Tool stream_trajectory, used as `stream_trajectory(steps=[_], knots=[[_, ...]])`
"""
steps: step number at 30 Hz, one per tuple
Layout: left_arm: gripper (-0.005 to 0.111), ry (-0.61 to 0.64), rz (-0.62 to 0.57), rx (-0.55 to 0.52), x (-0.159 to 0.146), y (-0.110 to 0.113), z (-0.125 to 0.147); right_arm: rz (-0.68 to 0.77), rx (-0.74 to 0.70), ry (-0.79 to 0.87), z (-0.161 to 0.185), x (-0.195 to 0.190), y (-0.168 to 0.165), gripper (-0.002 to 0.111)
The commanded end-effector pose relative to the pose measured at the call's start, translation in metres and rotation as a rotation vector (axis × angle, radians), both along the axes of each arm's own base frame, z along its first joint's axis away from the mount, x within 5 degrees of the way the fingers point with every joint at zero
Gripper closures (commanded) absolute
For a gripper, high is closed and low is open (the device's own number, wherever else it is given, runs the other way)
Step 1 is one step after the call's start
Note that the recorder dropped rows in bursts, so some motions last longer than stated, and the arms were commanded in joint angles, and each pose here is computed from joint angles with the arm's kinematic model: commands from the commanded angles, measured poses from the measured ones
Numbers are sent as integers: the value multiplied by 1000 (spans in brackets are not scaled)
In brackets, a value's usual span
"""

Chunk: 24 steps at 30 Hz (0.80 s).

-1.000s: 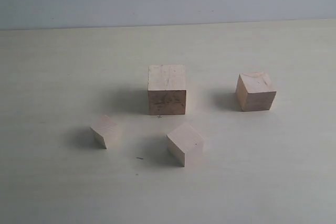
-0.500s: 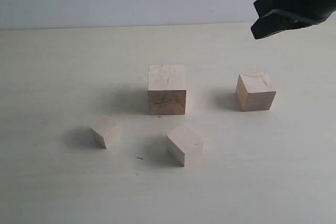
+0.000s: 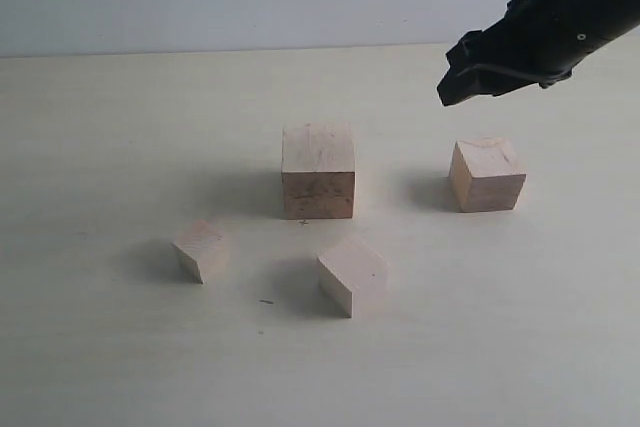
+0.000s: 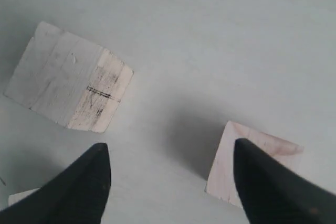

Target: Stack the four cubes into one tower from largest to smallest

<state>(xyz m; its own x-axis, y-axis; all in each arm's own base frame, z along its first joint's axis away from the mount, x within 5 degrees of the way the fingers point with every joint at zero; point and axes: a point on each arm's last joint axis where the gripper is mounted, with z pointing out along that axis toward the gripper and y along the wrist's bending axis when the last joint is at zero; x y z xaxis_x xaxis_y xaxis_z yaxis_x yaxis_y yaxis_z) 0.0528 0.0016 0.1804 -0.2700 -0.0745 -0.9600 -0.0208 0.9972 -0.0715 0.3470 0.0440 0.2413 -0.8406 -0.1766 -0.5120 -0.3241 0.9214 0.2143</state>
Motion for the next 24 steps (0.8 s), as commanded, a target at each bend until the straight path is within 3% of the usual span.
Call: stream_trajectory(steps=[1,10,16,24], knots=[[107,-7,-6,-6,0,0,1,-29,7,-14,1,3,-1,38],[107,-7,-6,-6,0,0,1,-16,2,-46,-11,11,0,36],[107,-7,-6,-6,0,0,1,48,118,-145,-20,-5,11,36],[107,-7,-6,-6,0,0,1,-144,-18,-319,-32,-54,-11,36]])
